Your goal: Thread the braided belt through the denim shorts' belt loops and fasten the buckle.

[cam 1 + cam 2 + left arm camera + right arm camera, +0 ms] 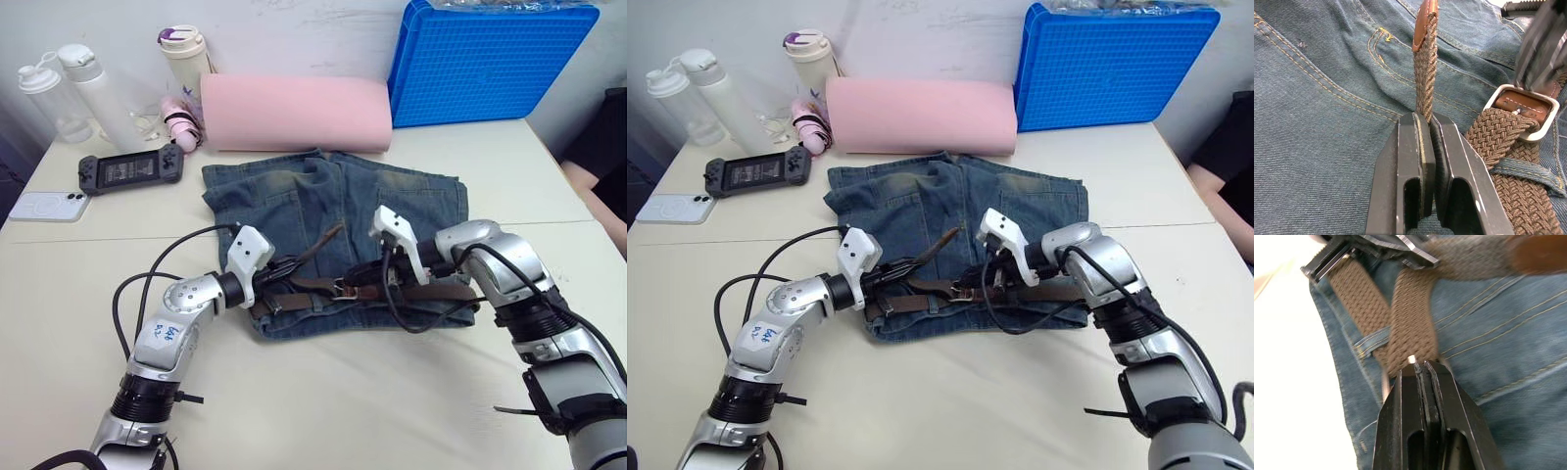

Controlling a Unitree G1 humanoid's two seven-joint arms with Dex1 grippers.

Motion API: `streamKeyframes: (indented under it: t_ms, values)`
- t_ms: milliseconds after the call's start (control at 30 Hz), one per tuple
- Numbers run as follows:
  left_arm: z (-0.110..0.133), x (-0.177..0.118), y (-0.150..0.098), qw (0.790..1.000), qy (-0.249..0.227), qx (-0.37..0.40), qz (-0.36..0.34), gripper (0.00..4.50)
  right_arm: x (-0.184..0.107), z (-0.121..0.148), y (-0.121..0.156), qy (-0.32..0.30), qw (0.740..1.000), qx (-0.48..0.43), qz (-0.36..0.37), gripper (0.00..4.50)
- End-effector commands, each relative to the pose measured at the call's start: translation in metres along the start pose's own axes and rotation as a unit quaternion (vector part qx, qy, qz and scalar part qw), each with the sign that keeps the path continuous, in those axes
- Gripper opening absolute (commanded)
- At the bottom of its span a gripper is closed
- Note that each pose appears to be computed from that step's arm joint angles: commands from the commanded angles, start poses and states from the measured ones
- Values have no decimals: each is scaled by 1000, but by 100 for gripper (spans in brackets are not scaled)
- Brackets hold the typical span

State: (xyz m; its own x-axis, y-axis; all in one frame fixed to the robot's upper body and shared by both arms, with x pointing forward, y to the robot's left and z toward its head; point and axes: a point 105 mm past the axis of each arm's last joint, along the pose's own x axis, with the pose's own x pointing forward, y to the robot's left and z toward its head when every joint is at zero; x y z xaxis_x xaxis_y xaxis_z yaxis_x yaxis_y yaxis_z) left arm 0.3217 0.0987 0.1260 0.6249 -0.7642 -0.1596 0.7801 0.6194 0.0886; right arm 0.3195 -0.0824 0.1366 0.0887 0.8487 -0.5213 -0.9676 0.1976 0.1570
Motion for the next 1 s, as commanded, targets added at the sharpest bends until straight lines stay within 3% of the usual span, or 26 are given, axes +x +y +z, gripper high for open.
streamKeyframes:
  t_ms: [33,333,700,1000]
  values:
    - [13,-1,-6,1000,-19,22,-11,0,4,2,3,0,1000,-14,7,3]
    - [13,-2,-13,999,-21,14,-24,0,11,-5,-3,10,1000,-12,1,3]
    - [14,-3,-12,999,-22,14,-19,0,-10,21,-2,-20,999,-22,16,3]
    - [13,-3,-13,1000,-23,12,-18,0,1,7,-3,-8,1000,-3,22,3]
